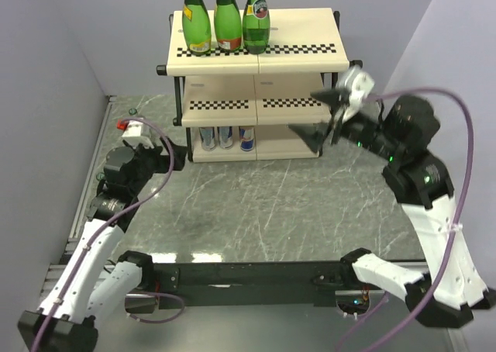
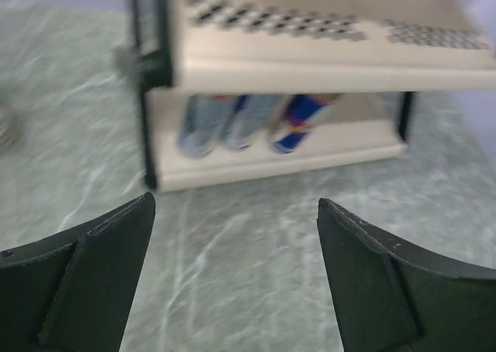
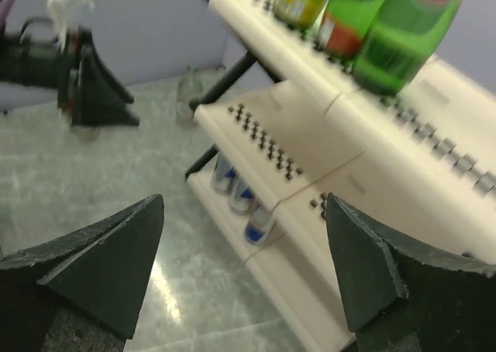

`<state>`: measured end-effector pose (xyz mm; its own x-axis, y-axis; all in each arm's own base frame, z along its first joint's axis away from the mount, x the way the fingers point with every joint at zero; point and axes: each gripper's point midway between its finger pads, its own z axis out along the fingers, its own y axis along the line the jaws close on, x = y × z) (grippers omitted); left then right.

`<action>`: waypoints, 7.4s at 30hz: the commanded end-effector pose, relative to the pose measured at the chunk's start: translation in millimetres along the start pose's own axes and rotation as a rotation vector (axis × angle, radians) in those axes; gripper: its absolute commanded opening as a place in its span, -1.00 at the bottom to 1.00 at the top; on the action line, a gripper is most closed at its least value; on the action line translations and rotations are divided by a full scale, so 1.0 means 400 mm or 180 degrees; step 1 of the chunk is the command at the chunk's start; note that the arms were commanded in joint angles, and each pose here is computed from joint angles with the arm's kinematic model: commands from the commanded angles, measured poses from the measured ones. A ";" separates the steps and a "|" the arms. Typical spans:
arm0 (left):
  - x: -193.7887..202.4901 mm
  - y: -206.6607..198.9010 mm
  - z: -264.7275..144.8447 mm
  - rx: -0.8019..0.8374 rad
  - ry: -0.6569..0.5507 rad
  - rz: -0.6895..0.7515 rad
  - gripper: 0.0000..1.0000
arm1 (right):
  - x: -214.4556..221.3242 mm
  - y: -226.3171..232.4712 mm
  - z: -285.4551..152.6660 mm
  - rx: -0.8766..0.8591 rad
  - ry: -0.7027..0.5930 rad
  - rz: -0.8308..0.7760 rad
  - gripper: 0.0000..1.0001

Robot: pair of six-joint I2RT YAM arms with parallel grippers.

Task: Place and organize the beverage onto the shelf
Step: Adjust the drink on the shelf, then move the drink to the center of the board, then pick up the drink from the center of the board.

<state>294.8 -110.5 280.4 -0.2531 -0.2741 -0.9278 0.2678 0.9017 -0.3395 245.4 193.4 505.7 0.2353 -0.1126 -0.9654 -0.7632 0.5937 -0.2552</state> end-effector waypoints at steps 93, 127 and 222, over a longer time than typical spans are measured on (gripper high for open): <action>-0.048 0.115 0.040 -0.0119 -0.0314 0.0470 -0.99 | 0.580 0.241 -0.038 -0.1024 0.1053 0.0255 0.68; 0.223 -0.575 0.212 0.1276 0.0290 0.0567 -0.99 | 0.636 0.168 -0.046 -0.0746 0.1228 0.0336 0.68; 0.512 -0.490 0.136 0.1701 -0.0918 0.0839 0.95 | 0.705 0.132 -0.047 -0.0672 0.1469 0.0461 0.67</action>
<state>229.3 -340.8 38.9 -0.0910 0.1772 -0.9800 0.7403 0.6703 0.0524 257.4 179.3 215.8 -0.1502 -0.4103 -0.8995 -0.8847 0.4619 -0.0629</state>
